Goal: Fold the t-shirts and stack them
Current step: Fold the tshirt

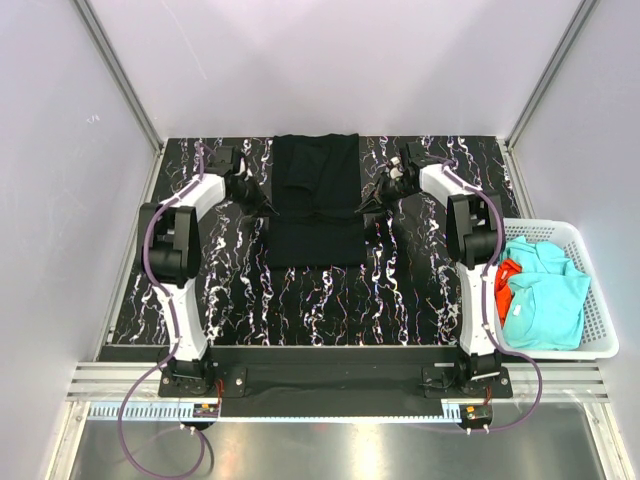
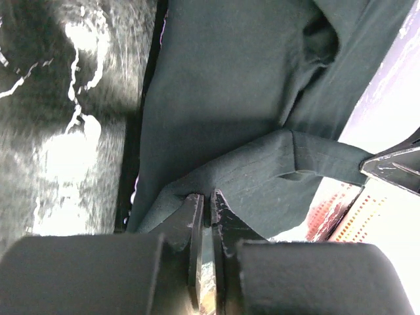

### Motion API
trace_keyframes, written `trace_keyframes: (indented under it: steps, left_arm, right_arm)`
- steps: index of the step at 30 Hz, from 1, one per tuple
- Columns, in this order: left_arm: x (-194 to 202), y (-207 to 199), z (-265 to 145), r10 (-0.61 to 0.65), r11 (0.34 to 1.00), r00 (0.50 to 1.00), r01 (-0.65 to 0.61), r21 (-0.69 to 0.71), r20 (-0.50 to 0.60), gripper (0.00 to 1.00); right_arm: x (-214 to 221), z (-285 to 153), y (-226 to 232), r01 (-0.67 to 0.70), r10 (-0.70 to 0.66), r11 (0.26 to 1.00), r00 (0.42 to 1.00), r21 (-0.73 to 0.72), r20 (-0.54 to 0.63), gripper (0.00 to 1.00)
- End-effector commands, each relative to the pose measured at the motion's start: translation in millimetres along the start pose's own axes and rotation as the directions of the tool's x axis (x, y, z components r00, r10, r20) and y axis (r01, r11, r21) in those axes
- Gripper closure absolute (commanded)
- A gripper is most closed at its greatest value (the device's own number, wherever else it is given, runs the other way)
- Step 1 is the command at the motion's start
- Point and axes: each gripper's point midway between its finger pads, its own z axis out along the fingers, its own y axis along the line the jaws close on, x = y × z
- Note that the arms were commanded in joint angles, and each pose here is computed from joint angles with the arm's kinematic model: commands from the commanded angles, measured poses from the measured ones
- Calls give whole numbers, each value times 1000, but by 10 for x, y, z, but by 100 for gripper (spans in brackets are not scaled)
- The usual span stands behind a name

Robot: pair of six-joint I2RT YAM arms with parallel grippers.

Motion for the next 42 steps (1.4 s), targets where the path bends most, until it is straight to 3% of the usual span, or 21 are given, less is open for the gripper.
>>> trace_keyframes:
  steps: [1,2,8,10,13,14,18,22,23,25,28,29,30,34,42]
  left_arm:
    - [-115,-145,29,35,997,999,-35,63,0,88]
    - [-120,-147,40,37,997,999,-37,65,-3,82]
    - [-334,-116,79,129,991,992,-130,43,9,66]
    - [-584,-161,-136,174,985,983,-174,4,60,64]
    - [-888,-191,-530,229,973,959,-223,-54,167,61]
    - [-919,-284,-723,254,967,945,-249,-51,206,60]
    - [-564,-231,-909,267,963,949,-267,-24,167,57]
    - [11,-206,-860,289,949,954,-296,110,80,56]
    - [244,-118,-783,284,948,958,-286,141,29,57]
    - [410,-228,-808,333,923,941,-337,183,56,57]
    - [690,-288,-717,310,902,949,-314,298,61,58]
    - [850,-209,-639,258,914,966,-249,320,15,58]
    - [839,-232,-593,264,905,964,-262,334,41,59]
    - [957,-34,-328,231,926,973,-218,308,-3,64]
    - [1132,466,-39,159,976,984,-144,161,-85,66]
  right_arm:
    - [-72,-41,57,8,-9,999,1000,-34,-12,96]
    - [-95,-33,68,15,-15,999,1000,-37,-10,92]
    - [-481,-140,84,15,-12,998,999,-61,50,75]
    - [-739,-238,-19,-15,20,998,996,-64,86,65]
    - [-1022,-494,193,-2,13,996,991,-84,136,61]
    - [-1096,-634,374,68,-52,994,983,-89,178,61]
    - [-764,-829,406,81,-78,997,986,-13,150,57]
    - [-296,-827,245,139,-148,987,982,83,117,53]
    - [-98,-831,185,138,-146,986,985,93,95,53]
    - [105,-726,266,159,-162,986,983,51,82,53]
    - [510,-509,268,150,-150,989,988,8,32,62]
    - [672,-419,182,130,-130,991,992,11,3,67]
    - [709,-333,203,145,-145,989,989,-5,1,72]
    - [979,43,141,153,-151,988,985,17,-89,90]
    - [997,214,-302,101,-89,990,990,103,-112,94]
